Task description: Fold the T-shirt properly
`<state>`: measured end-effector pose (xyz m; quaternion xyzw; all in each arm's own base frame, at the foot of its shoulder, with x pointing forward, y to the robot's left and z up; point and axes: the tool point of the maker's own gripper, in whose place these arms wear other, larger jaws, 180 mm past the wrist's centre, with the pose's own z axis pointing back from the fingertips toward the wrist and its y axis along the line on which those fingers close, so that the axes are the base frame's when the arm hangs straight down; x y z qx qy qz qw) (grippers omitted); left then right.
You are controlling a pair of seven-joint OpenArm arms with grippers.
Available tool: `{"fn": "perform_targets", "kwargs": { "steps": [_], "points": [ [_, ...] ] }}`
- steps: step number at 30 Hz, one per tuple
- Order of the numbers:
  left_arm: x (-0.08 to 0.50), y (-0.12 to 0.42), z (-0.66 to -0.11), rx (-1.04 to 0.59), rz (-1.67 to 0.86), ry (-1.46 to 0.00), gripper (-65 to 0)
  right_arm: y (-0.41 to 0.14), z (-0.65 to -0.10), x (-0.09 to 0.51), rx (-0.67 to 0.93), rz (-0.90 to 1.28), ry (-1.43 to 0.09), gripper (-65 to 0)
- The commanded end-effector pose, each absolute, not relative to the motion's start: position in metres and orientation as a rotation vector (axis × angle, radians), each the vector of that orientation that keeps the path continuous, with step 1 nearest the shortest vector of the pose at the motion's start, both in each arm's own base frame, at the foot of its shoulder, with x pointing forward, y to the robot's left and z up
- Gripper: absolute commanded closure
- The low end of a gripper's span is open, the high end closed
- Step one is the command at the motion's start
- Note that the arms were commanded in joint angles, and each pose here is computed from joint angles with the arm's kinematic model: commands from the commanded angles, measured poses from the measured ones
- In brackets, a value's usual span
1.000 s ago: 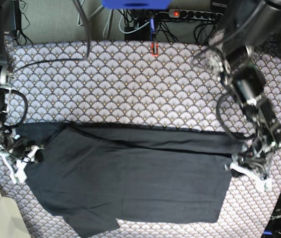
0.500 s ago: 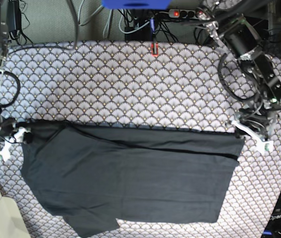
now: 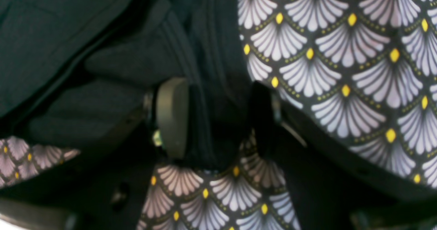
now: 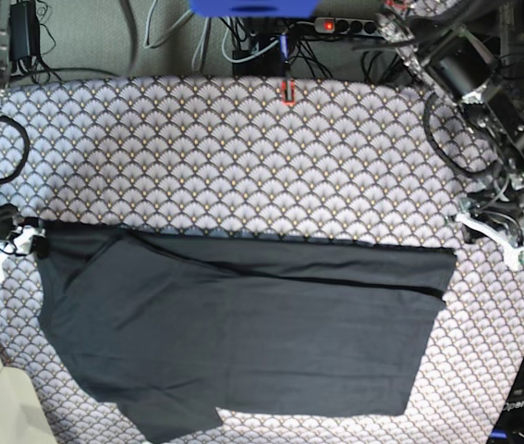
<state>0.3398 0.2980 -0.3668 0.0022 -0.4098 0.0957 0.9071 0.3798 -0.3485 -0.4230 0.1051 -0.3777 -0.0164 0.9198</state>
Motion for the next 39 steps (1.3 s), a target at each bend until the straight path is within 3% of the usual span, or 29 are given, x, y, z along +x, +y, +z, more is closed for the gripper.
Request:
{"fn": "perform_targets", "kwargs": {
  "steps": [1,18,26,39],
  "points": [
    [0.353,0.301,-0.347,0.009,0.187,-0.913,-23.4,-0.355,-0.422,0.376,0.202,-0.021,-0.741,-31.0],
    [0.369,0.299,-0.358,-0.049,0.209,-0.890,-23.4,-0.321,-0.438,0.362,0.235,0.054,-0.688,-30.6],
    [0.381,0.293,-0.365,-0.094,0.223,-0.875,-23.4,-0.296,-0.426,0.355,0.222,0.180,-0.724,-15.9],
    [0.381,0.292,-0.367,-0.098,0.223,-0.873,-23.4,-0.296,-0.418,0.364,0.219,0.186,-0.741,-14.4]
  ]
}}
